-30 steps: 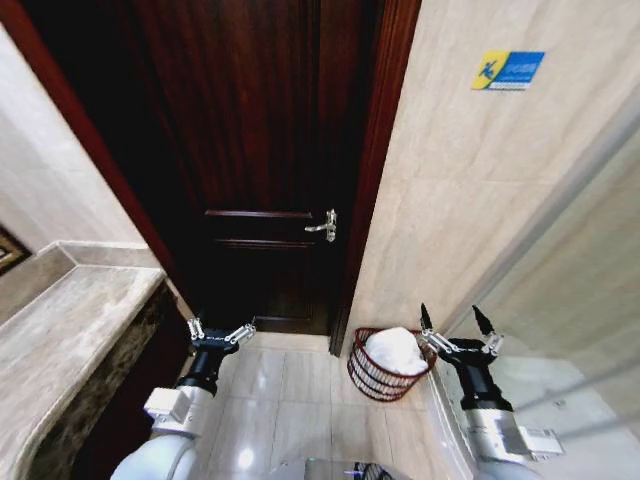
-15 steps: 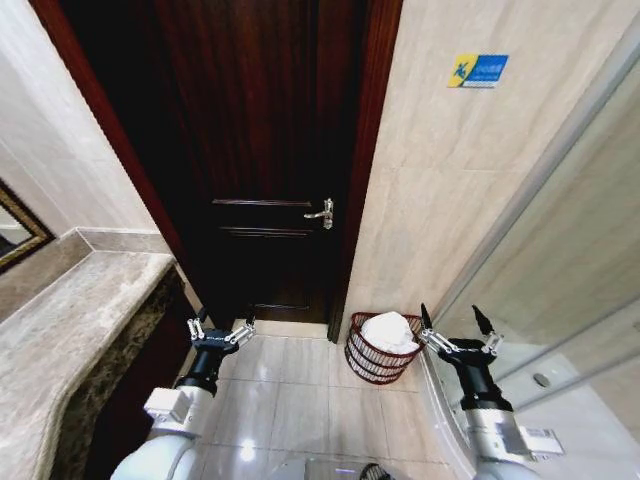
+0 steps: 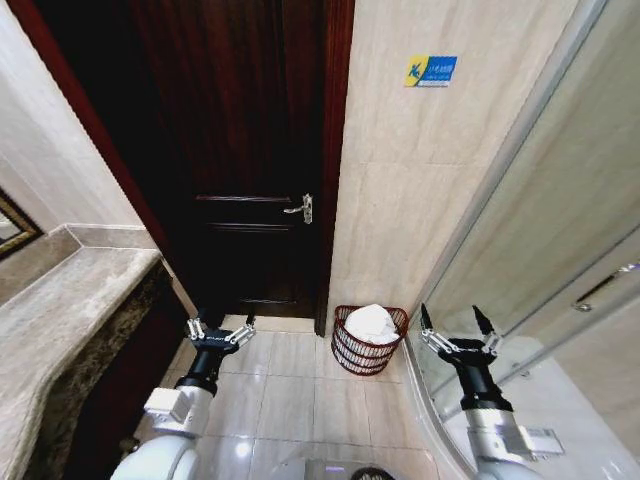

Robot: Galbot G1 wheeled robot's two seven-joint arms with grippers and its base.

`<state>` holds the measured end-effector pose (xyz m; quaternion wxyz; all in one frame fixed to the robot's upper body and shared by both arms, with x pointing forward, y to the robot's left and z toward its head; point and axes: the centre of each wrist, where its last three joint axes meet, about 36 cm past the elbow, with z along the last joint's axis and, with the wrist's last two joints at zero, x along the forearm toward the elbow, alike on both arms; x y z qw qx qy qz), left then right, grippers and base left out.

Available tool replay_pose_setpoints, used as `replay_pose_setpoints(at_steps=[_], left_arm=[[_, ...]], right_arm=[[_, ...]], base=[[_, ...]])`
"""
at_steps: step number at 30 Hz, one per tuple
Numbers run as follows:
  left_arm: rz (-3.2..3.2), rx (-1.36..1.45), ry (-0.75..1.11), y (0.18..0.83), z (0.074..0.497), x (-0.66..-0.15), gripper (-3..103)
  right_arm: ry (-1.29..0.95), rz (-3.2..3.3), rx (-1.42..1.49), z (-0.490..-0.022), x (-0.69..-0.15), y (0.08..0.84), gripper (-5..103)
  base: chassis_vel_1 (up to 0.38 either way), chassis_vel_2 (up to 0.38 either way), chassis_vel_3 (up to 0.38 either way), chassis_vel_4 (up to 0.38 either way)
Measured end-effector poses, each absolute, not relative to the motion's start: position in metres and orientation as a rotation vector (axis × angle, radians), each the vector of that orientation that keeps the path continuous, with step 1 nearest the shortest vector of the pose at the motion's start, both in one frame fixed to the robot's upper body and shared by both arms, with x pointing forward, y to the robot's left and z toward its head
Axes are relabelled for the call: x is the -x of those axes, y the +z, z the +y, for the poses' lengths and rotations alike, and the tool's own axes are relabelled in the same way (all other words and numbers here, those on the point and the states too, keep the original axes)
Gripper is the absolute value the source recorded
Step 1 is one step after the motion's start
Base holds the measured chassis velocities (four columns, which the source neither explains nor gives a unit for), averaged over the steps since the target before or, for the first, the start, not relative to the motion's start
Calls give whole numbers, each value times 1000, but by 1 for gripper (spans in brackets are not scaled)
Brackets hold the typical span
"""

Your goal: Discard the used towel into the hamper.

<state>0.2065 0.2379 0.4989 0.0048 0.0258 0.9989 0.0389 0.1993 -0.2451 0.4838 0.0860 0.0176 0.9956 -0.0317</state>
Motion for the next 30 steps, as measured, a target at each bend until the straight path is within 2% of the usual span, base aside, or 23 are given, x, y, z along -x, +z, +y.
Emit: replay_pose_setpoints(at_steps=[10, 30], left_arm=[[3129, -81, 122, 499, 238, -207, 94], [3129, -81, 122, 499, 238, -207, 94]], right_arm=[[-94, 2967, -53, -245, -199, 484, 100], [-95, 2967, -53, -245, -199, 484, 100]], base=[[64, -41, -67, 40], [181, -192, -193, 195]])
